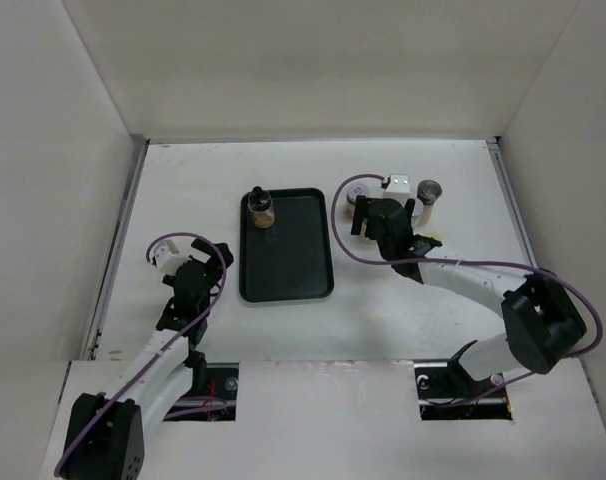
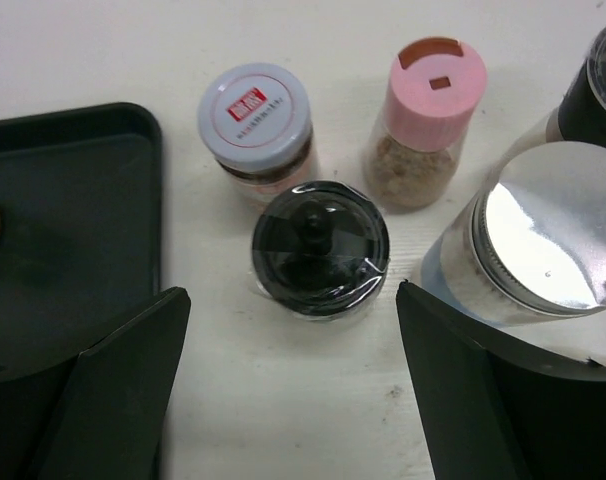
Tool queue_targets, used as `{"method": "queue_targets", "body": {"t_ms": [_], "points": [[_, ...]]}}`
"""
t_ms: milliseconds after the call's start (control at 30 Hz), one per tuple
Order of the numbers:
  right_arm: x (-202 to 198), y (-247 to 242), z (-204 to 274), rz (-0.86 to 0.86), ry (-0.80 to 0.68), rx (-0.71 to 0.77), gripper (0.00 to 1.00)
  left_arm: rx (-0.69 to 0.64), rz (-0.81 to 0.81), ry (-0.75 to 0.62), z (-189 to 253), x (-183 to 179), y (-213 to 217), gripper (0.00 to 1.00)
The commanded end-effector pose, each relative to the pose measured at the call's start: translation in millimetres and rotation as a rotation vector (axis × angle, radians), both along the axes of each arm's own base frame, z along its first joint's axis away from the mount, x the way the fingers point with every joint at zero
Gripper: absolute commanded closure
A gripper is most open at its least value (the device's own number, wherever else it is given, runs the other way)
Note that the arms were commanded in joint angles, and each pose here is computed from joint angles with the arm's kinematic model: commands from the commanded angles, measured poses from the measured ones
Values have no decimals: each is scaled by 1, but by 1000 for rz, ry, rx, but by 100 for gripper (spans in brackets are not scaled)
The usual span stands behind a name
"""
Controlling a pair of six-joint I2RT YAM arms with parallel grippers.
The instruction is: Organize the condiment bottles
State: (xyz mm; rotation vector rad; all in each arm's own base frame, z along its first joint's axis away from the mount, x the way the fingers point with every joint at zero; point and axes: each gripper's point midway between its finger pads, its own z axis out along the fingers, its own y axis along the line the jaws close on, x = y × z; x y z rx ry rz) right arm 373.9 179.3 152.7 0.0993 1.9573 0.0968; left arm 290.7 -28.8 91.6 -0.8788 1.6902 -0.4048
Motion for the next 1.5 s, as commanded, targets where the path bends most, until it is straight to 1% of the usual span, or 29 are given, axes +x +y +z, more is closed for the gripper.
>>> {"method": "queue_targets", "body": {"t_ms": [0,233,367,467,567,667,700,800,933,1100,1267,1467], "points": [[16,1,9,-25,-19,34,9,-12,-7,-59,13,4,-3,0],[39,3,0,-39,-11,57,9,-11,-12,-50,11,5,-4,0],[53,4,-8,-47,-10,38,12,-14,-23,-49,10,5,-6,0],[59,7,-13,-51,-11,35,19,-10,-11,-58,13,5,-3,0],[61,8,-17,-55,-2,20,33,-12,-17,-59,13,4,-3,0],[56,-3,-6,-92,-35,3,47,-11,-8,-70,15,4,-2,0],[52,-5,4,-103,-59,-2,49,-10,-7,-67,14,4,-1,0],[38,4,30,-75,-112,2,51,-13,-21,-60,12,4,-4,0],[25,40,60,21,-161,40,51,-14,-12,-65,13,5,-3,0],[35,109,70,161,-171,90,51,-12,-12,-64,13,5,-3,0],[61,170,63,246,-178,74,51,-15,-14,-71,14,3,-2,0],[92,215,48,296,-166,78,50,-15,-16,-66,13,3,-2,0]]}}
